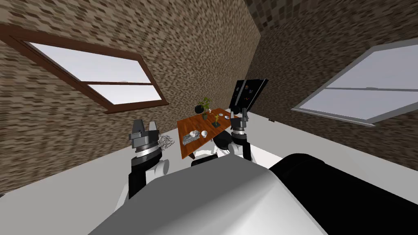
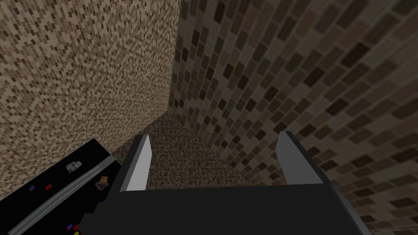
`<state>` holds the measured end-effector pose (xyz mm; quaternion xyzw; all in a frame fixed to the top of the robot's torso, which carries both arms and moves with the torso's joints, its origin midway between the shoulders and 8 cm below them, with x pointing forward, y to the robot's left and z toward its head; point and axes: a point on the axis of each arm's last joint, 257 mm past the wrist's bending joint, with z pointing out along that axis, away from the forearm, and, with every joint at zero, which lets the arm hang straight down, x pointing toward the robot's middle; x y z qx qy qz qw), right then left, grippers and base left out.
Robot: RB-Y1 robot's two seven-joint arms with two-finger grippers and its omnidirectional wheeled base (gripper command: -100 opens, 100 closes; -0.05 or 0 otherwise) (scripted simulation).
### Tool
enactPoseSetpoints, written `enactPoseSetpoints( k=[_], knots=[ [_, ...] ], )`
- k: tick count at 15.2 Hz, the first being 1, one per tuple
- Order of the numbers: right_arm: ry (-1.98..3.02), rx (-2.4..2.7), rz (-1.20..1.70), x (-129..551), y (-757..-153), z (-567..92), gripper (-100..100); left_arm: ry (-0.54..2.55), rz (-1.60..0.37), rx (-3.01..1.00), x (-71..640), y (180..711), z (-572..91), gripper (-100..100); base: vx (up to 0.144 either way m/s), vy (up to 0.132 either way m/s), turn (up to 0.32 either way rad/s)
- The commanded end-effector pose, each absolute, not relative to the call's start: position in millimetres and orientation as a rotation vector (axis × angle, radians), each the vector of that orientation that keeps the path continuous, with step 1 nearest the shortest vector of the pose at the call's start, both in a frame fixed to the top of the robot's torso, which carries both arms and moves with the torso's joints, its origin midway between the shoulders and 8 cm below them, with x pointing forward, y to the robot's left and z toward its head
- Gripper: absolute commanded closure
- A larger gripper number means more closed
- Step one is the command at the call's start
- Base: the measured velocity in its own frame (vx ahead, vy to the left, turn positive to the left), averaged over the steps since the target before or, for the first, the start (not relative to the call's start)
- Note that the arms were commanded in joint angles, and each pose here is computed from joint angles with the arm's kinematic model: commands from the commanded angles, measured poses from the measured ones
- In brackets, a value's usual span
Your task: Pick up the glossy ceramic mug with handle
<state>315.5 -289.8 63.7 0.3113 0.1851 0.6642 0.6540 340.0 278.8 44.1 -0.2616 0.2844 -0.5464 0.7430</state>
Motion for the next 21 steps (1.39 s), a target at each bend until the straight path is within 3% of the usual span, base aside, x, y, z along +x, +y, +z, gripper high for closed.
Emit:
enactPoseSetpoints(
  k=[1,11,21],
  knots=[
    [0.42,0.706,1.507,315.5,-289.8,63.7,0,0.656,-1.188,-0.561,343.8,277.9,39.5,-100,-0.012,0.006,-0.083],
    [0.42,0.706,1.507,315.5,-289.7,63.7,0,0.887,-1.04,-0.587,385.8,304.0,-22.5,-100,-0.076,0.059,-0.248],
    [0.42,0.706,1.507,315.5,-289.7,63.7,0,1.12,-0.795,-0.728,428.8,371.6,-116.1,-100,-0.089,0.05,-0.317]
  ],
)
